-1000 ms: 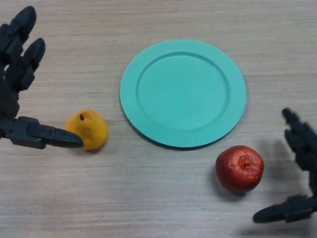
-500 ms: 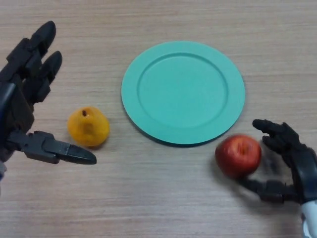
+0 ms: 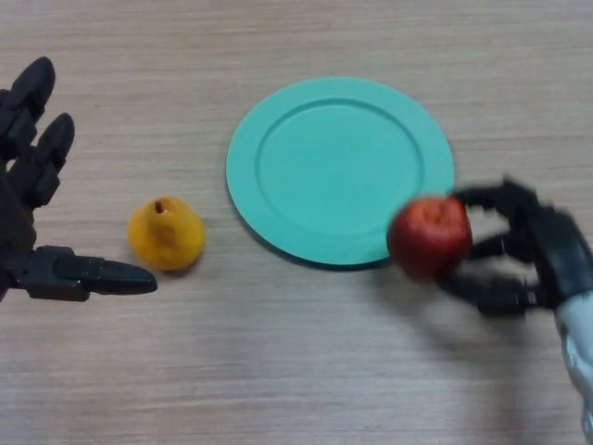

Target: Pick up the red apple and place it on the plate

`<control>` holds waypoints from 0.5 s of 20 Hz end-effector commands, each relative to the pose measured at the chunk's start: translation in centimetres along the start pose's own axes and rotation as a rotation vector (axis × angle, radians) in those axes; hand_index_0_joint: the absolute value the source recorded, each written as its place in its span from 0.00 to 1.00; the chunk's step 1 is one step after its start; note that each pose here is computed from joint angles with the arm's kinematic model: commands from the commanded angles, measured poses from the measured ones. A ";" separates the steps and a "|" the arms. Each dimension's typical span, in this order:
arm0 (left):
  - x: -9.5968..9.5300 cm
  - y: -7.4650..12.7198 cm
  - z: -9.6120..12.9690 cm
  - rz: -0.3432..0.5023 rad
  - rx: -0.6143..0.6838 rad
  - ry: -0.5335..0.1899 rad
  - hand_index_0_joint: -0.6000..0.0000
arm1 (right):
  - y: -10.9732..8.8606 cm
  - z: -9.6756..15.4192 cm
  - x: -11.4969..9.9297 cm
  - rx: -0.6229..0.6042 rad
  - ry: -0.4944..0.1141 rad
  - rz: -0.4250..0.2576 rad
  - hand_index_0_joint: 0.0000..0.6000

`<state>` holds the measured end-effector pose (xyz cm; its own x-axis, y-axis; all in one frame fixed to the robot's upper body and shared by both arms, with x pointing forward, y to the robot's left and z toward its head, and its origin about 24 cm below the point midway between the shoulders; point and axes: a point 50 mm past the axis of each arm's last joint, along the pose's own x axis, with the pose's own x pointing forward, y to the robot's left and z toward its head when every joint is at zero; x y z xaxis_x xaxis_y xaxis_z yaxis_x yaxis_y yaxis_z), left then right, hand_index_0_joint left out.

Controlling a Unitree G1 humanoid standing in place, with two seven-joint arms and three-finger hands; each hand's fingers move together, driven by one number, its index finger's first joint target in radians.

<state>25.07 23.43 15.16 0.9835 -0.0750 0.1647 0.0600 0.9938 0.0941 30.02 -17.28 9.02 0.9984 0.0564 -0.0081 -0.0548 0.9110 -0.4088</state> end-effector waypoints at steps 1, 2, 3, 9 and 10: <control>-0.3 1.4 4.6 0.068 0.079 -0.272 1.00 | -1.2 4.8 1.8 -0.019 -0.254 -0.059 1.00; -0.1 1.4 4.9 0.072 0.073 -0.273 1.00 | -0.6 5.8 3.3 -0.024 -0.287 -0.054 1.00; 0.0 1.4 5.0 0.072 0.072 -0.273 1.00 | -0.3 6.1 3.7 -0.023 -0.297 -0.052 1.00; -0.1 1.4 5.4 0.082 0.065 -0.288 1.00 | 3.0 5.0 6.8 0.014 -0.220 -0.049 1.00; -0.2 1.6 5.7 0.093 0.073 -0.306 1.00 | 3.2 5.1 7.0 0.003 -0.213 -0.038 0.92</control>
<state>25.38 23.38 16.35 0.9757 -0.0371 0.2158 0.0177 0.9957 0.0910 35.60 -12.23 7.10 0.9930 0.1065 -0.0520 -0.1184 0.8801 -0.4598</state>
